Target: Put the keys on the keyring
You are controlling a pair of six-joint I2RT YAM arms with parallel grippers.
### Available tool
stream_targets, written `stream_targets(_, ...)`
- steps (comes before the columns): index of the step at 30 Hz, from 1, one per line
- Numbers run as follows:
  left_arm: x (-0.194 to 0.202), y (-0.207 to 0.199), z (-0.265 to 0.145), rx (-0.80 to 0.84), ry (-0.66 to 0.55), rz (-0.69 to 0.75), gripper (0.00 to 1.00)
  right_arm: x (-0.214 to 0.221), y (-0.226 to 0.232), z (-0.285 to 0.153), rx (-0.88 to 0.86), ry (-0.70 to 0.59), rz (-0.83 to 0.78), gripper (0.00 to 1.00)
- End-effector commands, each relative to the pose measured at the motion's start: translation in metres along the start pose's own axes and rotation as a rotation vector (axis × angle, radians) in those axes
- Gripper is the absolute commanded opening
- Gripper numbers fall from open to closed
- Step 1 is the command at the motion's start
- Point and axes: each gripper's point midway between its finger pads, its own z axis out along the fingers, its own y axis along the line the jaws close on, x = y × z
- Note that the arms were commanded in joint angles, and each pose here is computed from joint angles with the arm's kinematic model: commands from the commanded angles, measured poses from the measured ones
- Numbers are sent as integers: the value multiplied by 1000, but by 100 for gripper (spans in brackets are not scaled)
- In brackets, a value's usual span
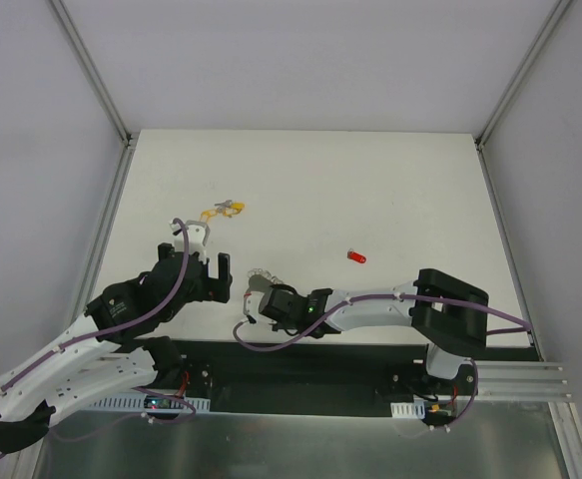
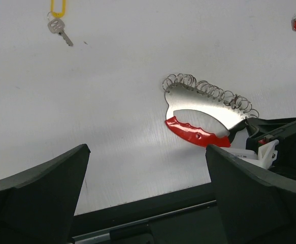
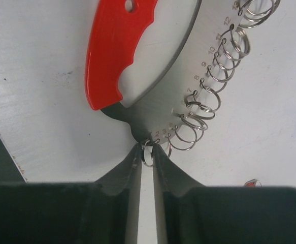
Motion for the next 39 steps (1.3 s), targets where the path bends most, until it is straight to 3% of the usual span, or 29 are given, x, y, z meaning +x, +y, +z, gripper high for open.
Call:
stream_targets(1, 2, 5, 2, -26, 7, 17, 99, -5, -4, -4, 9, -5, 3, 9)
stream_targets(3, 2, 5, 2, -23, 9, 17, 99, -8, -8, -9, 18, -22, 13, 1)
stream_targets(18, 7, -12, 6, 53, 49, 62, 98, -13, -19, -36, -34, -186, 180, 1)
stream_targets(29, 7, -82, 28, 385, -8, 87, 98, -31, -58, -74, -1, -515, 382, 1)
stream_targets(39, -10, -127, 34, 564, -10, 241, 96, -36, -97, -138, -4, -836, 484, 1)
